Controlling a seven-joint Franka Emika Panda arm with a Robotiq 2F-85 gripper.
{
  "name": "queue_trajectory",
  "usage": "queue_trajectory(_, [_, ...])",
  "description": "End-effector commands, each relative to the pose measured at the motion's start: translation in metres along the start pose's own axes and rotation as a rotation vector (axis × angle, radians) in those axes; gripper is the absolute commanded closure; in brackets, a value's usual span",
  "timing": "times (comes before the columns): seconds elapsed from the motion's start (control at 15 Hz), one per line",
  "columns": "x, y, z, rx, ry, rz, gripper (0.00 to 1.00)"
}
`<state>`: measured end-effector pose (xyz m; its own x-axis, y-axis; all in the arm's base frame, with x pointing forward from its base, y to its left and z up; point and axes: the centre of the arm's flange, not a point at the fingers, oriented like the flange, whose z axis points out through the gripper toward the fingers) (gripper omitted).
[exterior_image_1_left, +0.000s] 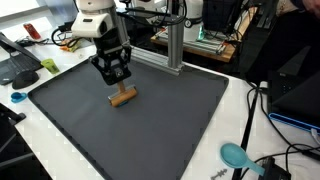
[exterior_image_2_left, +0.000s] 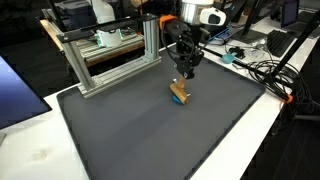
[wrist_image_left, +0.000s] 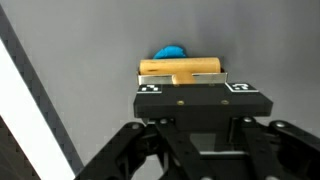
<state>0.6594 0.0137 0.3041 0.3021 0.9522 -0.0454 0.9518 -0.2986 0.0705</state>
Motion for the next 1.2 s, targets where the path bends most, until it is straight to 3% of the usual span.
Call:
queue_trajectory(0.0, [0.012,-0.021,0.038,0.065,0.036,-0.029,0.78])
queue_trajectory(0.73, [0.032,-0.026,0.023,0.044,0.084,-0.027,0.78])
queue_trajectory(1.13, [0.016,-0.018,-0.035,0.041,0.185,0.290,0.78])
